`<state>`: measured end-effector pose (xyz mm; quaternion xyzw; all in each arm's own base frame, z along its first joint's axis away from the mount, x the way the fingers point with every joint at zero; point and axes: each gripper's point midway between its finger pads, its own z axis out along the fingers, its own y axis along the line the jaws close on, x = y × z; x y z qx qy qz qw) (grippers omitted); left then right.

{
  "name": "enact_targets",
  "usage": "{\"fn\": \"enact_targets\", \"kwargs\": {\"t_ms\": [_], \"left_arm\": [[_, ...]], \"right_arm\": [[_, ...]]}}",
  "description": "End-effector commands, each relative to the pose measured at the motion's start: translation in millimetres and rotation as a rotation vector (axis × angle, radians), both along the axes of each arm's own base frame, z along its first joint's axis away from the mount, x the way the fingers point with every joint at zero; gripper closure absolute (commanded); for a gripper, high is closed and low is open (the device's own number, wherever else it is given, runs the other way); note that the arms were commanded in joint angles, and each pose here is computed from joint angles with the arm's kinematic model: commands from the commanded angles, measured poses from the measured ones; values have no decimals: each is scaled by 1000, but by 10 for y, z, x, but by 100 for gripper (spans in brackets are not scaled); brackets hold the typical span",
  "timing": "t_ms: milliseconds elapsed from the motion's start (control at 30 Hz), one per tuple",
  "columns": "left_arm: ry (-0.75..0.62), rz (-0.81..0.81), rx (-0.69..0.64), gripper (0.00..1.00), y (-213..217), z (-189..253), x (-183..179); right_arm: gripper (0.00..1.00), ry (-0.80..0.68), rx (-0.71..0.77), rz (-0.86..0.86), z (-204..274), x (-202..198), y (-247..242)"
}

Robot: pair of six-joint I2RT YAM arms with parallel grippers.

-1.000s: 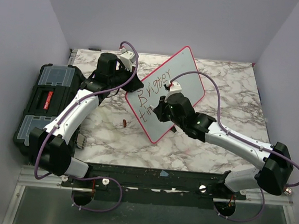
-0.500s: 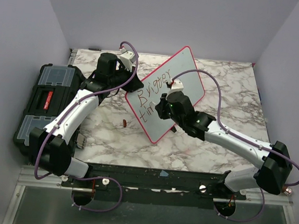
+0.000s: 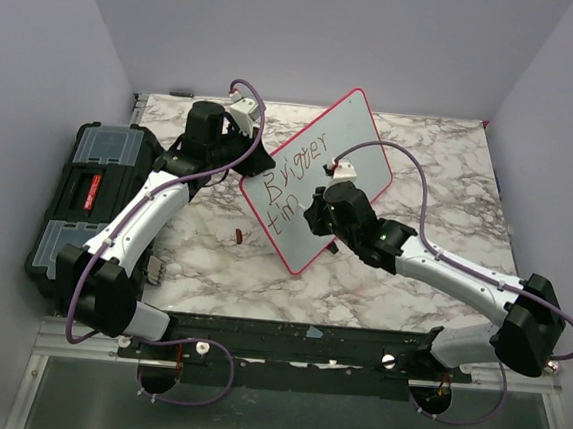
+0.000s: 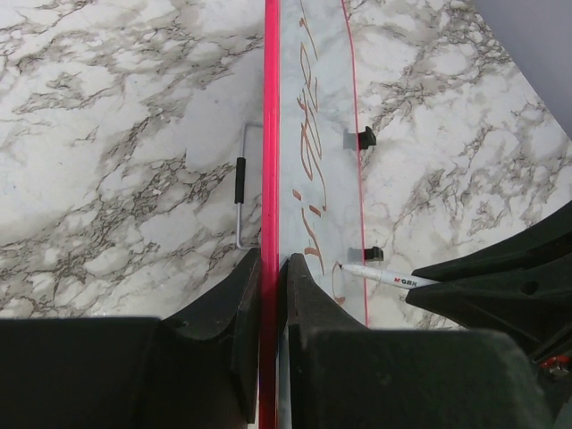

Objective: Write a sentence on the whiteboard
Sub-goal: Write on the whiteboard at the whiteboard stand.

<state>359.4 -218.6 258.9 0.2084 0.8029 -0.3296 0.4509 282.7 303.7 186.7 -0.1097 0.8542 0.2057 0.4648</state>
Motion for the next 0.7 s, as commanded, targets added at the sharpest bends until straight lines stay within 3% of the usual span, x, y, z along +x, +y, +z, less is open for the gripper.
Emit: {"fn": "enact_targets", "kwargs": {"t_ms": [0, 233, 667], "left_arm": [[-130, -69, -5, 100, -80, 269, -28], [-144, -68, -9, 100, -74, 301, -36], [-147, -69, -9, 100, -74, 299, -43]], "right_arm": [[99, 111, -37, 44, -326, -216, -56], [99, 108, -39, 33, -246, -249, -130], [99, -32, -36, -11, 190, -116, -270]]}}
